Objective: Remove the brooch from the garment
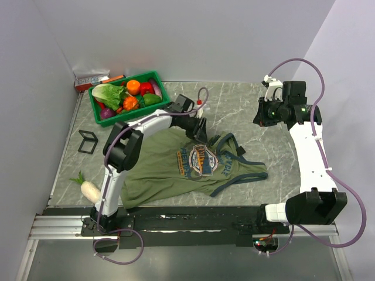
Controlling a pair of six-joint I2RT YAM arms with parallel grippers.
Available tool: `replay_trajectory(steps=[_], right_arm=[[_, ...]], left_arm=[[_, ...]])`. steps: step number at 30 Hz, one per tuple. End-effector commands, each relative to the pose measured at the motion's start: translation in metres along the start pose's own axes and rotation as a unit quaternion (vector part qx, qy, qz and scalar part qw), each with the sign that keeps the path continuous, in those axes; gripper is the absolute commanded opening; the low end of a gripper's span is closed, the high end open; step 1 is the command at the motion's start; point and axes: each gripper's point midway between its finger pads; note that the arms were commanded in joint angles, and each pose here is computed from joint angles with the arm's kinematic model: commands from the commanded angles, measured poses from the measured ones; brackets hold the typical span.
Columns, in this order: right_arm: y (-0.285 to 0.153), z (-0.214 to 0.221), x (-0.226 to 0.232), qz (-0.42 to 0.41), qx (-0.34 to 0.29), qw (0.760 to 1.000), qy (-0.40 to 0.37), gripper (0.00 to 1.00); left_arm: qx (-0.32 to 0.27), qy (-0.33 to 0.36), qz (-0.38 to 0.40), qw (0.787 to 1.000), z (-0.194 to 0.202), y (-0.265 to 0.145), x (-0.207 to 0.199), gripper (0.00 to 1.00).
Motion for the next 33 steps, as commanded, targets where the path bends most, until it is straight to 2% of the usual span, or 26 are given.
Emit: replay_trajectory(steps=[1,4,8,12,14,20,21,24,33], right_arm=[[-0.002,-0.015,-0.003,0.005,-0.024,1.000,0.001,0.00],[0.000,-0.018,-0.003,0.002,-0.023,1.000,0.001,0.00],[0.001,-0.019,-0.003,0.002,-0.023,1.000,0.001,0.00],[0.001,-0.019,-0.003,0.002,-0.022,1.000,0.002,0.00],[0.002,-0.018,-0.003,0.001,-0.021,1.000,0.004,0.00],[0.002,-0.020,-0.004,0.003,-0.021,1.000,0.002,0.00],[0.002,-0.020,-0.005,0.004,-0.020,1.000,0.003,0.00],[0.003,-0.019,-0.005,0.004,-0.019,1.000,0.002,0.00],[0.007,-0.018,-0.007,0.004,-0.014,1.000,0.005,0.00]], left_arm=[[0.002,0.040,0.072,0.997,-0.012,0.021,-0.040,0.42],[0.011,0.038,0.074,0.996,-0.008,0.032,-0.039,0.37],[0.044,0.026,0.066,0.997,0.015,0.046,-0.029,0.26],[0.054,0.014,0.045,0.997,0.026,0.051,-0.019,0.23],[0.056,0.011,0.038,0.998,0.027,0.053,-0.016,0.24],[0.054,0.002,0.020,0.998,0.023,0.063,-0.005,0.48],[0.056,-0.002,0.020,0.998,0.025,0.066,-0.003,0.50],[0.054,-0.008,0.028,0.998,0.024,0.072,-0.001,0.51],[0.044,-0.022,0.059,0.997,0.016,0.079,-0.007,0.42]])
Point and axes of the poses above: each gripper's point midway between its finger pads, its own y axis out along the fingers, its own x axis along the line the jaws close on, z = x × y, and after that the axes turned 4 degrees about y, right-handed
